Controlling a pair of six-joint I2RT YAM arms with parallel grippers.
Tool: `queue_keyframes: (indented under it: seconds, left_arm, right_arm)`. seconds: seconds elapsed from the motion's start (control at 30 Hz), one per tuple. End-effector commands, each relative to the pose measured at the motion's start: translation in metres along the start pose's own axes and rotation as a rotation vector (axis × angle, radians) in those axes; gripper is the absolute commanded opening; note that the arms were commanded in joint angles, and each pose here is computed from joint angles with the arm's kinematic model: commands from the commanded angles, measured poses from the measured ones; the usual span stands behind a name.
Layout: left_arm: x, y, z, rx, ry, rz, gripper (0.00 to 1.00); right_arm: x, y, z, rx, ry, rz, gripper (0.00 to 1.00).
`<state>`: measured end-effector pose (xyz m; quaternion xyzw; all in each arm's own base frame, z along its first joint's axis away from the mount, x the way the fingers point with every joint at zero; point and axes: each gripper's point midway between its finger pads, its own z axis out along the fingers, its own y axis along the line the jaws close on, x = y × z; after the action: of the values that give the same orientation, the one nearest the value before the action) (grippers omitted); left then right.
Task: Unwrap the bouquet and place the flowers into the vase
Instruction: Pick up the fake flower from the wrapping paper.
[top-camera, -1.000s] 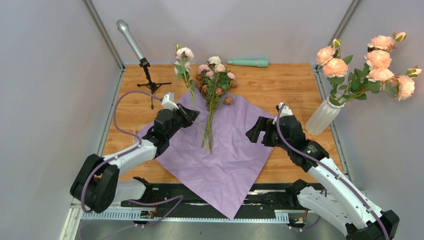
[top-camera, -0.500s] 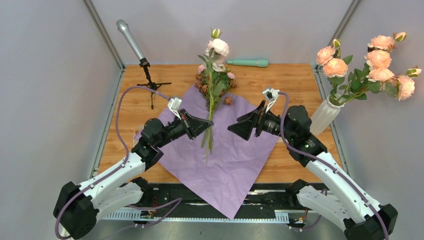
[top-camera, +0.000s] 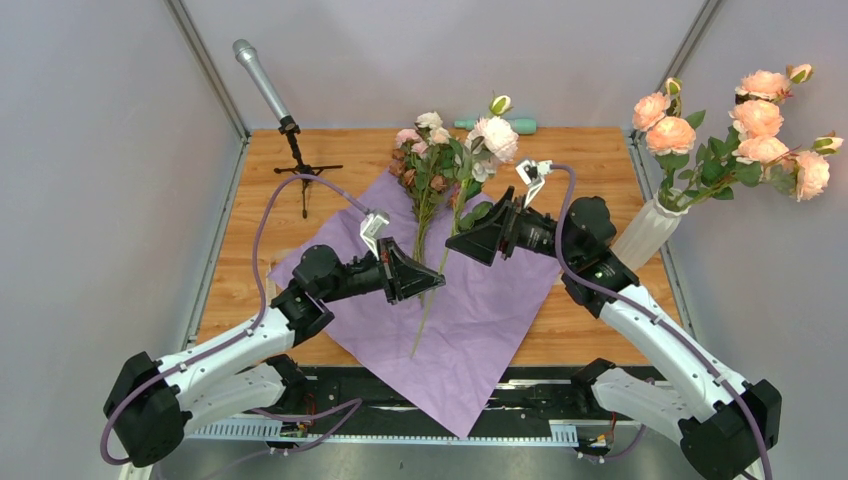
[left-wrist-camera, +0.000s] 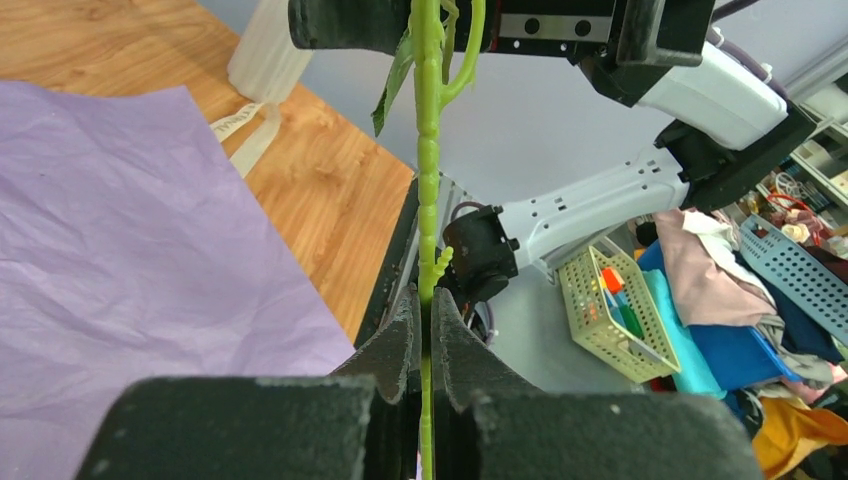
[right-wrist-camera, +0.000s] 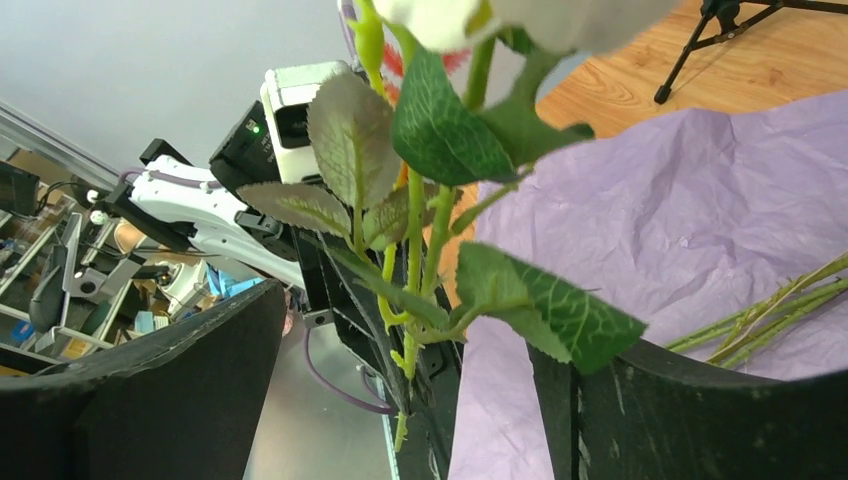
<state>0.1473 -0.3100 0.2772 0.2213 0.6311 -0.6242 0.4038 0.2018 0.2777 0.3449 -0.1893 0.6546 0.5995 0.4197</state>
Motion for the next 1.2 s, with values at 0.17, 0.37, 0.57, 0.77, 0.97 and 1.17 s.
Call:
queue_keyframes:
  seconds: [0.17,0.37,0.57,0.77,0.97,1.17]
  left_arm:
    - [-0.002,-0.014,0.003,0.063,0.013,0.069,0.0]
    - [0.003,-0.011,0.003,0.054,0.038,0.09,0.0]
    - [0.012,0.003,0.002,0.002,0.088,0.114,0.0]
    - [0.014,0.01,0.004,-0.035,0.128,0.126,0.16]
    - [-0.002,0.036,-0.008,-0.236,0.189,0.238,0.79]
    - [-0.067,0.101,-0.078,-0.579,0.117,0.258,0.97]
  right_arm:
    - [-0.033,0.013,0.002,-0.001,-0.101,-0.036,0.76]
    - [-0.035,0.008,0.001,0.031,-0.117,-0.046,0.53]
    - [-0.035,0.003,-0.002,0.07,-0.112,-0.075,0.12]
    - [-0.041,0.002,-0.013,0.135,-0.12,-0.164,0.0]
    - [-0.062,-0.009,-0.046,0.372,-0.105,-0.385,0.0]
    - [-0.12,-0.035,-0.117,0.851,-0.182,-0.588,0.0]
